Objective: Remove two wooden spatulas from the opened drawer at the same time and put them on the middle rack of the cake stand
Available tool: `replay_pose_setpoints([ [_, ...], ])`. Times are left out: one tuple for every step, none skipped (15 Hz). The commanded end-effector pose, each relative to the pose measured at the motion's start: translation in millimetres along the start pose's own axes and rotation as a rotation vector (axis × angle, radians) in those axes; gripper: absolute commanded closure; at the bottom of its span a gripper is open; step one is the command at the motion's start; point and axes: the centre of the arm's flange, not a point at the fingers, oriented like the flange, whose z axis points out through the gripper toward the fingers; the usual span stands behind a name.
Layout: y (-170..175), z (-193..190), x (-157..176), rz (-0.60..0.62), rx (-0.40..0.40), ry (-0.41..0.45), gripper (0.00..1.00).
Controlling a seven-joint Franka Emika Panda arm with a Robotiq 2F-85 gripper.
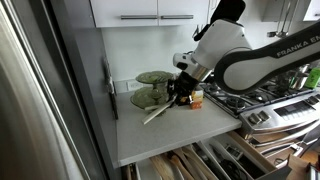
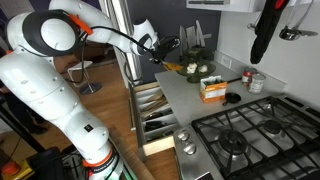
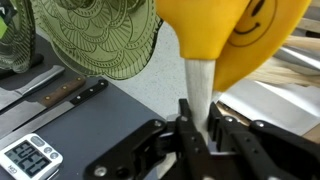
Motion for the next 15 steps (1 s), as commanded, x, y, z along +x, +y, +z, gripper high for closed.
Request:
replay_pose_setpoints([
  [0.0,-0.2,0.2,0.000,0.000,0.000,0.80],
  [0.0,-0.2,0.2,0.000,0.000,0.000,0.95],
  [3.1,6.4,-4.1,0.016,-0.033,-0.008,0.95],
  [6.8,10.3,-6.8,0.034,-0.055,-0.016,0.95],
  [12.8,14.7,-8.3,0.051,-0.082,-0.022,0.95],
  [17.8,18.4,-9.2,0.067,-0.101,-0.030,0.95],
  [21.7,22.2,-10.8,0.080,-0.119,-0.043,0.95],
  [26.6,27.3,-12.9,0.101,-0.131,-0.053,0.95],
  [30.6,32.7,-14.9,0.117,-0.135,-0.065,0.95],
  [34.7,37.7,-14.7,0.140,-0.134,-0.078,0.95],
  [38.2,42.9,-14.7,0.159,-0.134,-0.083,0.95],
  [43.2,47.8,-13.8,0.180,-0.135,-0.092,0.95],
  [47.1,51.6,-12.8,0.201,-0.135,-0.097,0.95],
  [50.7,55.8,-11.0,0.219,-0.136,-0.096,0.95],
  [54.6,60.7,-10.1,0.234,-0.140,-0.100,0.95],
])
